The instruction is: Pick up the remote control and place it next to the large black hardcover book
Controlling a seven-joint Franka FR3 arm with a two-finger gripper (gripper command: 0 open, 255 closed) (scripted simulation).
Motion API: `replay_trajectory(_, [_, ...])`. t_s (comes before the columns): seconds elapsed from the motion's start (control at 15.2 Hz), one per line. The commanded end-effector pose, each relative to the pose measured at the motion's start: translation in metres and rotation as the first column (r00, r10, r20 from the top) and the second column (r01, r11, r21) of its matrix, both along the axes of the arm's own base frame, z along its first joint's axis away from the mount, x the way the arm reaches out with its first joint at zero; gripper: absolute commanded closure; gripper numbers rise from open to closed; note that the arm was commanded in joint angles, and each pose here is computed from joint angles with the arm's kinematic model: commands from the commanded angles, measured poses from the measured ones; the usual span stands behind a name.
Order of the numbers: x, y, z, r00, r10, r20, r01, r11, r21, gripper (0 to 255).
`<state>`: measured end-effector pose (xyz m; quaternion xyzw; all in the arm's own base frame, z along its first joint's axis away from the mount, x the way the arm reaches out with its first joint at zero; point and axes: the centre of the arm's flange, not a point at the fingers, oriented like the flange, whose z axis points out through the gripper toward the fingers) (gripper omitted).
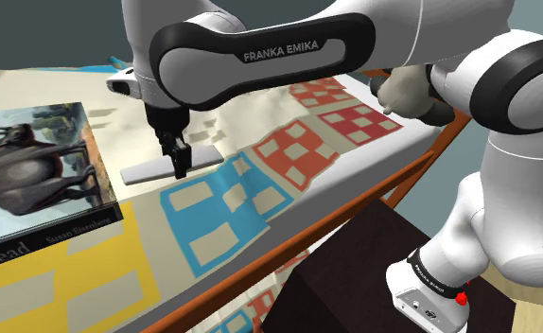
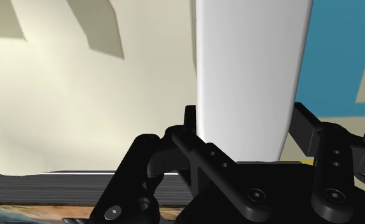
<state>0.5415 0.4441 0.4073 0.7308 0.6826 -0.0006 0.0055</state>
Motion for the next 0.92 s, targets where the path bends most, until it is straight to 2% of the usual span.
replay_trajectory(0.0, [0.0,0.0,-0.012,1.0,0.0,0.001,0.0,1.0,0.001,255])
replay_trajectory(0.66, [0.0,0.0,-0.067,1.0,0.0,0.001,0.0,1.0,0.001,255])
replay_trajectory(0.86, [0.0,0.0,-0.067,1.0,0.0,0.001,0.0,1.0,0.001,255])
